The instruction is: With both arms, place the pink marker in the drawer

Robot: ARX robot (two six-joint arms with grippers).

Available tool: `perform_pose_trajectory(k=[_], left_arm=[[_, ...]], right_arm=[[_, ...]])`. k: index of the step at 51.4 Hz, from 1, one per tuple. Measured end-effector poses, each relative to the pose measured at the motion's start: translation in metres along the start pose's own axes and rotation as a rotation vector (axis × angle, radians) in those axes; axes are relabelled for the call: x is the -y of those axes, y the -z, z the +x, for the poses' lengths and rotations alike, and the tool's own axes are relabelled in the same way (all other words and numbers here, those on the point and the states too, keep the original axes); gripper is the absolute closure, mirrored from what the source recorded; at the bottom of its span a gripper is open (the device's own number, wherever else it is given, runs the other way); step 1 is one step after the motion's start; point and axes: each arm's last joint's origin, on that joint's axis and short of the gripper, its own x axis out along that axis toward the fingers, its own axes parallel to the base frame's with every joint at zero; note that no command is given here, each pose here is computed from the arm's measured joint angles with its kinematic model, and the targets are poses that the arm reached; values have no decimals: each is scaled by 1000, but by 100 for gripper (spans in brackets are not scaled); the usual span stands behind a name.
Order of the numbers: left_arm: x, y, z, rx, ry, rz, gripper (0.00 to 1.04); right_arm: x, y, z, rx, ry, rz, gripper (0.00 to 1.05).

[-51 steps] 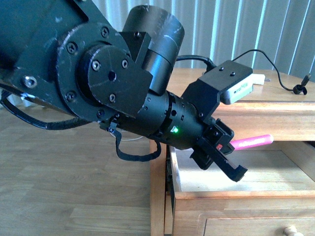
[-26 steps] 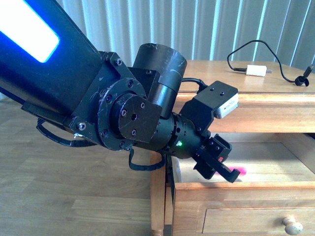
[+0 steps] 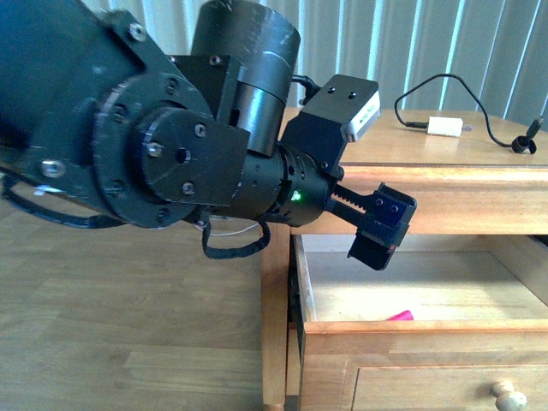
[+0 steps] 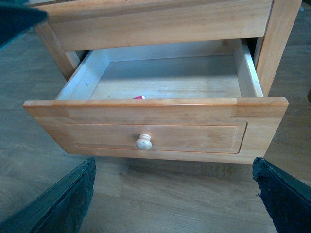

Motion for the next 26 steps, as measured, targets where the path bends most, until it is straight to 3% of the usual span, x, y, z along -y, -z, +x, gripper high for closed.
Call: perform_pose_trajectory(k=[9, 26], left_arm=[[-22, -23, -72, 81, -251, -37, 6], [-29, 0, -195, 114, -534, -221, 6]], right_arm=[[0, 0, 0, 0, 0, 0, 8], [0, 0, 0, 0, 0, 0, 8]])
